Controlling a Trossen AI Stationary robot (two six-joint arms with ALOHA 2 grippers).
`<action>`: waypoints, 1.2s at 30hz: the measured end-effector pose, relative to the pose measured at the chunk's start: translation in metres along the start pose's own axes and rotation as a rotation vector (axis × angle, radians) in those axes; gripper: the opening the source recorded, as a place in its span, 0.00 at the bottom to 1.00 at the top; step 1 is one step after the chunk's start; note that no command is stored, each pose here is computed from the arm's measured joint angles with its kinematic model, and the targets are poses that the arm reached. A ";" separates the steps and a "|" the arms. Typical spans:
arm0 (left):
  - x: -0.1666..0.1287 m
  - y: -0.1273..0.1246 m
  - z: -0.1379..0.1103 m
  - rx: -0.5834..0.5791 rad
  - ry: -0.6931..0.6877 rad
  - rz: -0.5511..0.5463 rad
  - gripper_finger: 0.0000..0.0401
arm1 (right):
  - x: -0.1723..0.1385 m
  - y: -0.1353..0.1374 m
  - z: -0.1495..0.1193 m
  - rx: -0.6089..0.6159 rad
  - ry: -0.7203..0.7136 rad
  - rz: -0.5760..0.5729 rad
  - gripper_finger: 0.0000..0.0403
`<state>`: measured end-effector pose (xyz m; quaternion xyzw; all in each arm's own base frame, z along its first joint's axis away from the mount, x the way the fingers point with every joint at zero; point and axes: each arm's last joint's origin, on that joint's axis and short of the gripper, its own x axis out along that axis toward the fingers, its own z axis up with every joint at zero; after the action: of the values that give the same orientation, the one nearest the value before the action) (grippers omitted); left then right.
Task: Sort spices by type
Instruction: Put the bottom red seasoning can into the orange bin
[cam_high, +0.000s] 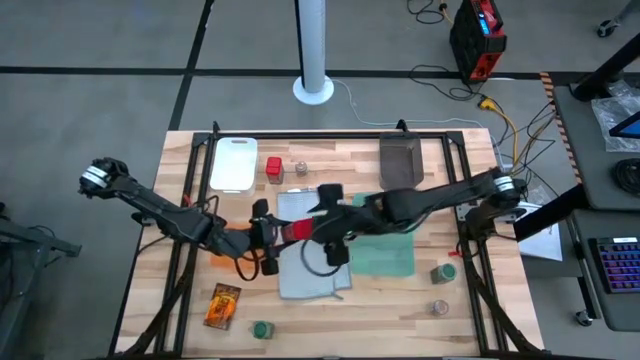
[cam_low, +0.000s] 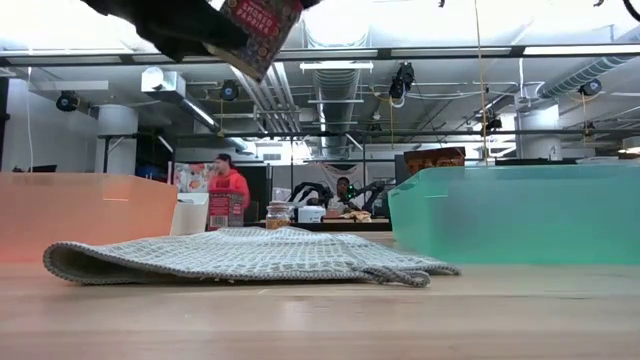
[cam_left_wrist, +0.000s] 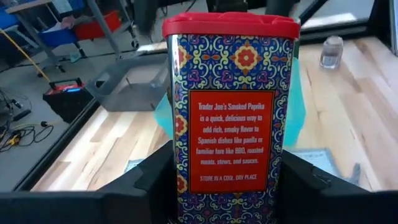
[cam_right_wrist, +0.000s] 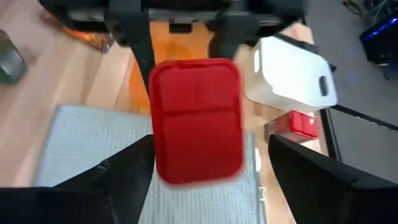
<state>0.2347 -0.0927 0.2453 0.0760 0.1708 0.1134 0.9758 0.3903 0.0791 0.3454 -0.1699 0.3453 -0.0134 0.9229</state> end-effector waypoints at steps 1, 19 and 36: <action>-0.001 -0.001 0.002 0.003 -0.017 -0.005 0.45 | -0.011 -0.003 0.001 0.013 -0.005 -0.003 0.76; -0.030 -0.015 -0.004 0.023 -0.484 -0.206 0.45 | -0.022 0.042 -0.076 0.079 -0.571 0.036 0.61; -0.032 -0.010 -0.023 0.030 -0.542 -0.197 0.45 | 0.032 0.059 -0.043 0.091 -0.680 0.013 0.75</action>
<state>0.1991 -0.1079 0.2320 0.1010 -0.0879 -0.0092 0.9910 0.3812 0.1171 0.2757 -0.1210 0.0178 0.0343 0.9919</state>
